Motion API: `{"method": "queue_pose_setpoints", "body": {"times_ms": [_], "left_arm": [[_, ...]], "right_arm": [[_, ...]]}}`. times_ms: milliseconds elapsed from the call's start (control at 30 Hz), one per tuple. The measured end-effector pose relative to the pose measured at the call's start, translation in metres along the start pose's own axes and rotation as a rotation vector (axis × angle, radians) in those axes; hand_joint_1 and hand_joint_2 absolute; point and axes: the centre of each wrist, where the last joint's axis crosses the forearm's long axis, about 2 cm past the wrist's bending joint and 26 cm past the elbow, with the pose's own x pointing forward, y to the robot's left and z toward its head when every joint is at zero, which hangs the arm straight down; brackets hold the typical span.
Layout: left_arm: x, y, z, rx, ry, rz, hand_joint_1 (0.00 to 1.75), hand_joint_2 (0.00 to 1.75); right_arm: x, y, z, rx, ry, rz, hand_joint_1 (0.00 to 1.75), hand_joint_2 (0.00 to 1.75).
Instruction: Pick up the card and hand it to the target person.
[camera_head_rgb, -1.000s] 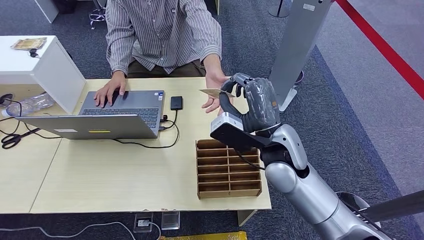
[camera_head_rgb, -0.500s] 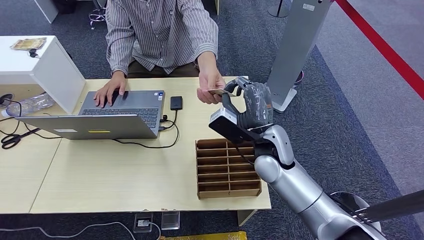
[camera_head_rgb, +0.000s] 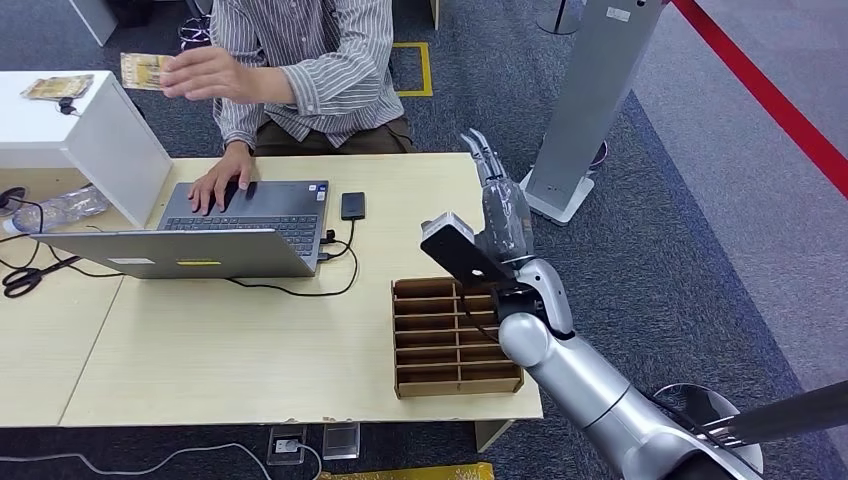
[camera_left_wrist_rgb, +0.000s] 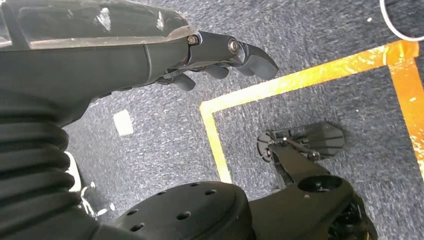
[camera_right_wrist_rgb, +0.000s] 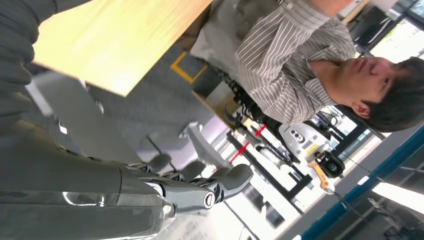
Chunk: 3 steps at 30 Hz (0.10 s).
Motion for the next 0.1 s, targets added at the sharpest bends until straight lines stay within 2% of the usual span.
{"method": "queue_pose_setpoints", "body": {"times_ms": [100], "left_arm": [[-0.0009, 0.0001, 0.0001, 0.005, 0.007, 0.009, 0.00, 0.00]], "right_arm": [[0.0046, -0.0007, 0.0055, 0.007, 0.030, -0.078, 0.00, 1.75]]}}
